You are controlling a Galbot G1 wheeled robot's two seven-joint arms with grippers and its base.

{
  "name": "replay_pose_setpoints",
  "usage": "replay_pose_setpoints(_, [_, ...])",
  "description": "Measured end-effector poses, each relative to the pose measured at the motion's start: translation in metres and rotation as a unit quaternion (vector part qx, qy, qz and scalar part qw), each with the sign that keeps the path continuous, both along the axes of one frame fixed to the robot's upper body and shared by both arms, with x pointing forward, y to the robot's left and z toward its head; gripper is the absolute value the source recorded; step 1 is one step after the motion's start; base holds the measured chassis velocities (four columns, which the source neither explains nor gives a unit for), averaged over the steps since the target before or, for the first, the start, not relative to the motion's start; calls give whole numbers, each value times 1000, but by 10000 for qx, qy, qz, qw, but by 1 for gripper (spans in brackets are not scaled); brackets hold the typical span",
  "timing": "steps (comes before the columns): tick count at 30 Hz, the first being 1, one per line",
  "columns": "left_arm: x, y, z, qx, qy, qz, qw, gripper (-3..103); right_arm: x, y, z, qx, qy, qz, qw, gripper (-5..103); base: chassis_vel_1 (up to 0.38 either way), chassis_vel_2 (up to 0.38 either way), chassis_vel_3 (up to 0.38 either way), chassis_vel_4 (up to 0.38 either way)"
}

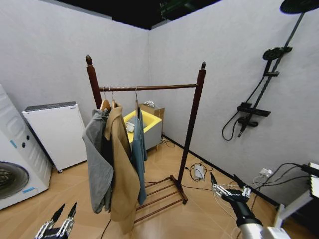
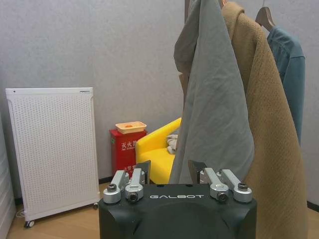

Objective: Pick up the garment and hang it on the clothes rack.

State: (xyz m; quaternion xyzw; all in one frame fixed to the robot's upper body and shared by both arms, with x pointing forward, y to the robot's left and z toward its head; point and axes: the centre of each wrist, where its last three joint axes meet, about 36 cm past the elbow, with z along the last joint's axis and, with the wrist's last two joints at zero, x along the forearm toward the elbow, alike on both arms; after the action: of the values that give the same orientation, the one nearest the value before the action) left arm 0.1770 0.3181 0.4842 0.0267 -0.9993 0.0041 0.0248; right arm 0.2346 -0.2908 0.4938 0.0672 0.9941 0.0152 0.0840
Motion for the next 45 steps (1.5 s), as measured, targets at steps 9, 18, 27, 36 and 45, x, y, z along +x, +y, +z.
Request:
replay_pose_setpoints(9, [0, 0, 0, 0, 1, 0, 10000, 46, 0, 0, 0, 6, 5, 3, 10000, 100, 0, 0, 0, 0])
replay_pose_setpoints(18, [0, 0, 0, 0, 0, 0, 10000, 46, 1, 0, 0, 12, 12, 4, 10000, 100, -50, -55, -54, -52])
replay_pose_setpoints(27, [0, 0, 0, 0, 0, 0, 10000, 46, 1, 0, 0, 13, 14, 4, 10000, 100, -88, -94, -88, -92])
replay_pose_setpoints(36, [0, 0, 0, 0, 0, 1, 10000, 46, 1, 0, 0, 14, 16, 1, 10000, 100, -130, -126, -126, -135])
replay_pose_setpoints(45, [0, 0, 0, 0, 0, 1, 10000, 46, 1, 0, 0, 14, 15, 1, 10000, 100, -126, -128, -120, -126])
